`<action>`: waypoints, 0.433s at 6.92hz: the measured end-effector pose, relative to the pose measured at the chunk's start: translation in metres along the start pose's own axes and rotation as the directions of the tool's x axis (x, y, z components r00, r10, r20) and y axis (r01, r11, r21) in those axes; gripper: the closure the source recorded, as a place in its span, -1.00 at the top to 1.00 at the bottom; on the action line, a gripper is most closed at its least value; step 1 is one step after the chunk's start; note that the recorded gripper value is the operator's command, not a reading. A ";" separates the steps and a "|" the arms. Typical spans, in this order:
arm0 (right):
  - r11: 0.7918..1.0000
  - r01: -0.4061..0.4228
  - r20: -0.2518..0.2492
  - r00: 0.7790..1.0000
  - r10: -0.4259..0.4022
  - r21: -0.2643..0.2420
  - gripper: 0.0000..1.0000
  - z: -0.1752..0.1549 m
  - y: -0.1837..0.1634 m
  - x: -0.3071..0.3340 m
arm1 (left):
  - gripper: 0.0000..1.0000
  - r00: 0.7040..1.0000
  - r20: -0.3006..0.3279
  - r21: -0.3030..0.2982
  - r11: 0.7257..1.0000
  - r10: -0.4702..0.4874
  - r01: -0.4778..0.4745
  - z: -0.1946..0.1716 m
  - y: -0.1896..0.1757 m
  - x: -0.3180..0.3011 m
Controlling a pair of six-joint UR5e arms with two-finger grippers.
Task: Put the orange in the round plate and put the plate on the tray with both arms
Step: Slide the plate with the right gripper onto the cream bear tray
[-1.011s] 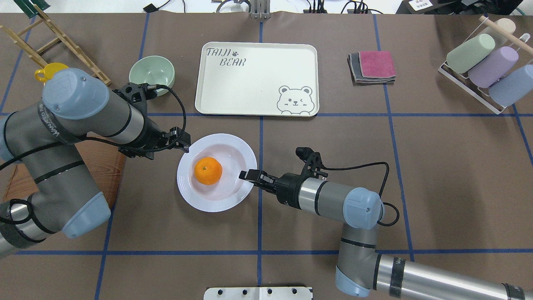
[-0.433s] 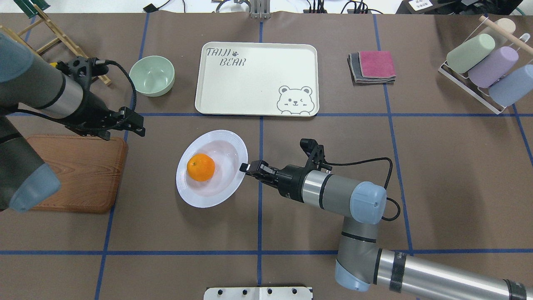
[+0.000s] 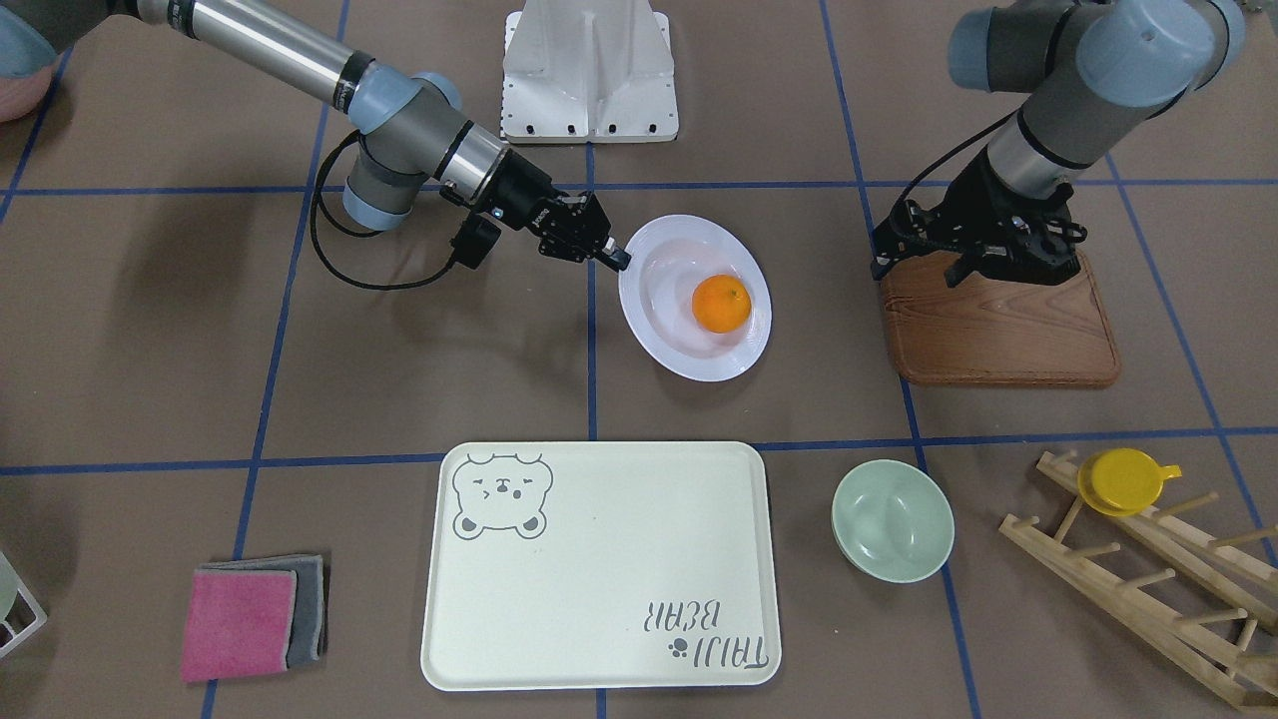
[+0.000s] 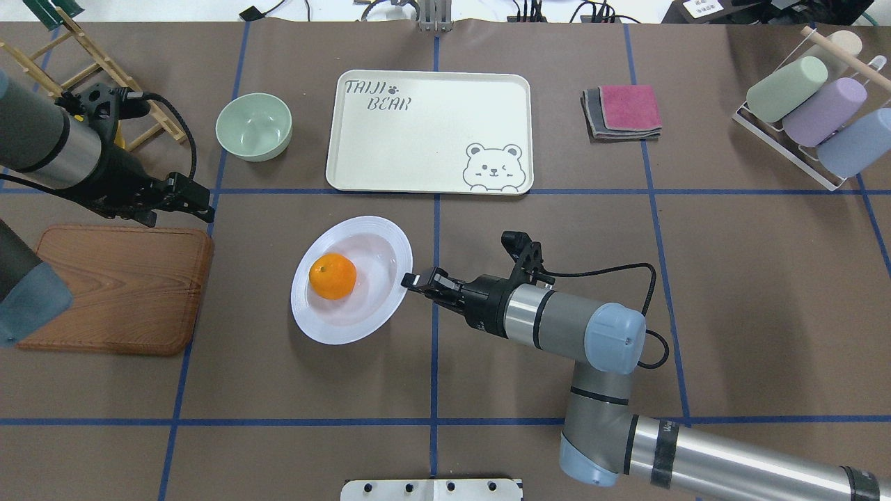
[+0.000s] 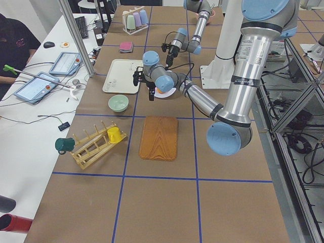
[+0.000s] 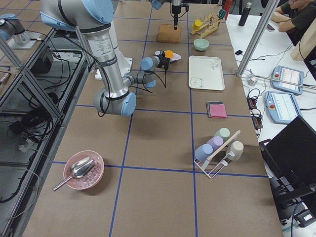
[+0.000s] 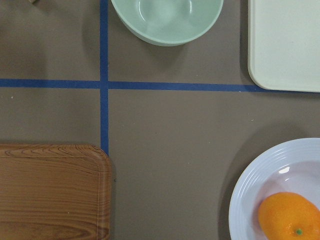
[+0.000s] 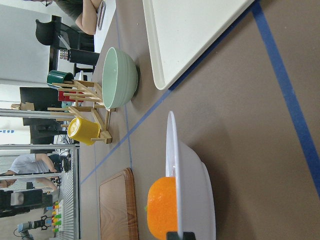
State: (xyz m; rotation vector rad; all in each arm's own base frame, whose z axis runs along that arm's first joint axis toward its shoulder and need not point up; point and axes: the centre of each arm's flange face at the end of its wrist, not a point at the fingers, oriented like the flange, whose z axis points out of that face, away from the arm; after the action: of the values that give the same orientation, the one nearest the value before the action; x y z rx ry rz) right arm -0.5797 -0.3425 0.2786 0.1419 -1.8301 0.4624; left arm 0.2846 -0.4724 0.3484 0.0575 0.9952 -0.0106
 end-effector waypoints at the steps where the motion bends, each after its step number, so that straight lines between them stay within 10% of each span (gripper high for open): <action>1: 1.000 -0.006 0.011 1.000 0.006 -0.001 -1.00 0.002 0.000 -0.006 | 0.96 1.000 0.000 0.001 1.000 0.000 0.000 -0.001 0.000 -0.001; 3: 0.996 -0.070 0.067 0.996 0.066 0.054 -1.00 0.008 -0.019 -0.034 | 0.96 1.000 0.002 0.013 1.000 0.001 -0.001 -0.006 -0.004 -0.006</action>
State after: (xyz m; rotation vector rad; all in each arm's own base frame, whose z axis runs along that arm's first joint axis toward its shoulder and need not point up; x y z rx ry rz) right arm -0.5700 -0.3674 0.2493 0.1350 -1.8910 0.5629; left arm 0.2758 -0.4764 0.3499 0.0695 0.9928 -0.0160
